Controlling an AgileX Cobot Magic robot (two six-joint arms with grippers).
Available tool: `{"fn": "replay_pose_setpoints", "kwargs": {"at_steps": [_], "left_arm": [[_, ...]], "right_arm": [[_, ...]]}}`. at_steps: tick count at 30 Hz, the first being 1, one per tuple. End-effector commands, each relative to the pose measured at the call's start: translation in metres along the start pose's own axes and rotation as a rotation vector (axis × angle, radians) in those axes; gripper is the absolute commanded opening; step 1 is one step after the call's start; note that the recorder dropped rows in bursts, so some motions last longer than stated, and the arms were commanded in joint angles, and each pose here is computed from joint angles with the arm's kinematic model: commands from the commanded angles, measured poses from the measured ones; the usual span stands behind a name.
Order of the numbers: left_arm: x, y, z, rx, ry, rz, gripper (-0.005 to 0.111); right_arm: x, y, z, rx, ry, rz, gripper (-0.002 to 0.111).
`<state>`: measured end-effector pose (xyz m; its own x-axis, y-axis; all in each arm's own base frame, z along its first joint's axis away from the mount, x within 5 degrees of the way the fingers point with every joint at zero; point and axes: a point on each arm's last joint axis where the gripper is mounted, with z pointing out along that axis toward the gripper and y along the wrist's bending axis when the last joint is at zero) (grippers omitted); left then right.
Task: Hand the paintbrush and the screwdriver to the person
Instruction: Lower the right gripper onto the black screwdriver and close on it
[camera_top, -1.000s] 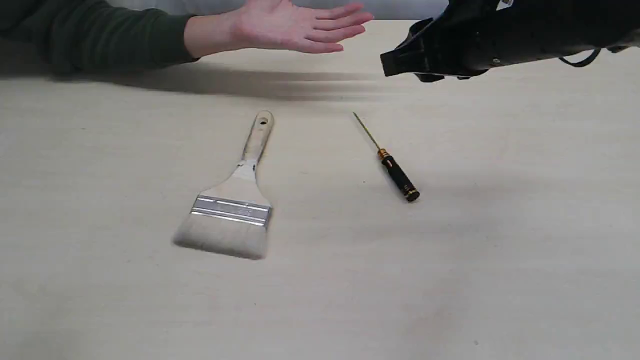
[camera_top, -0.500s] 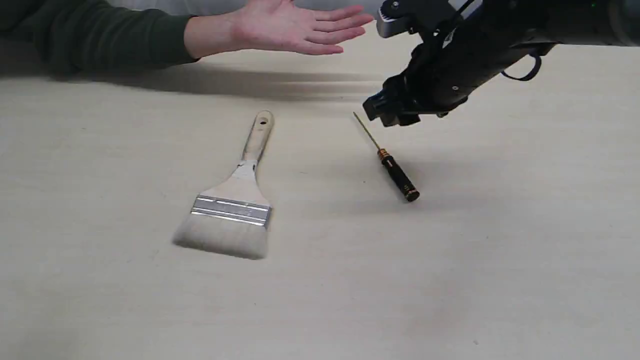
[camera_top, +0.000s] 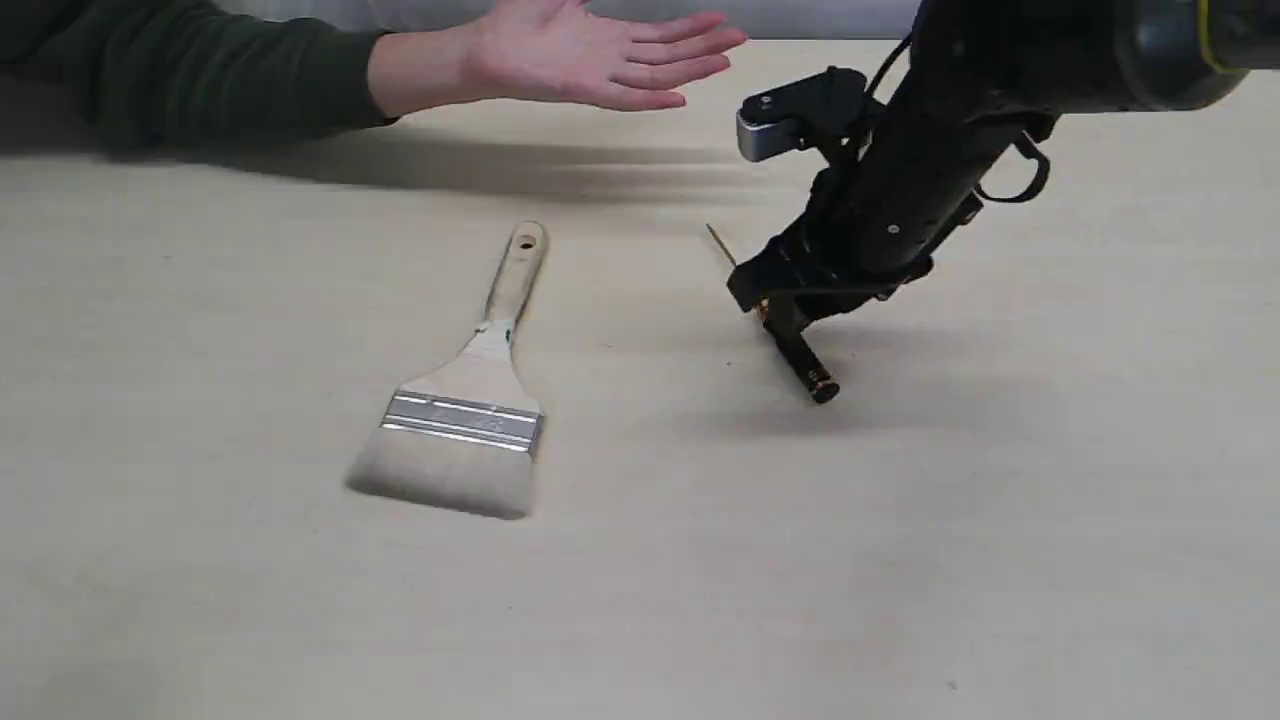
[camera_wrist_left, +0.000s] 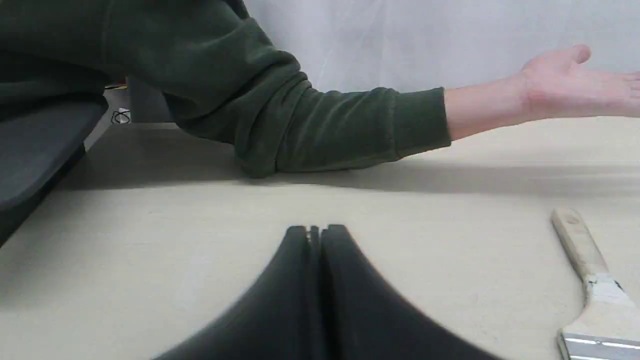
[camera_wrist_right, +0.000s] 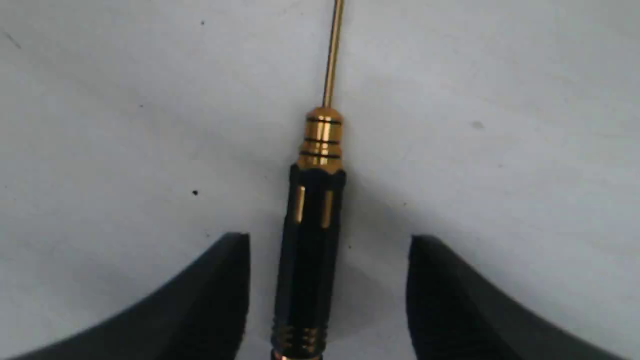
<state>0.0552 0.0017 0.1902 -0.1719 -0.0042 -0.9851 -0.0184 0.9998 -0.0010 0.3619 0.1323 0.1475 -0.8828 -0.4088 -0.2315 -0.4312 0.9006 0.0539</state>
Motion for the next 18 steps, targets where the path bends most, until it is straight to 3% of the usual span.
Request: {"fn": "replay_pose_setpoints", "kwargs": {"at_steps": [1, 18], "left_arm": [[0.0, -0.001, 0.0, 0.008, -0.01, -0.005, 0.0], [-0.001, 0.0, 0.0, 0.008, -0.013, -0.002, 0.0]], "right_arm": [[0.001, -0.003, 0.005, 0.005, 0.022, 0.002, 0.051], [0.007, -0.005, 0.033, -0.002, 0.087, 0.009, 0.05]]}}
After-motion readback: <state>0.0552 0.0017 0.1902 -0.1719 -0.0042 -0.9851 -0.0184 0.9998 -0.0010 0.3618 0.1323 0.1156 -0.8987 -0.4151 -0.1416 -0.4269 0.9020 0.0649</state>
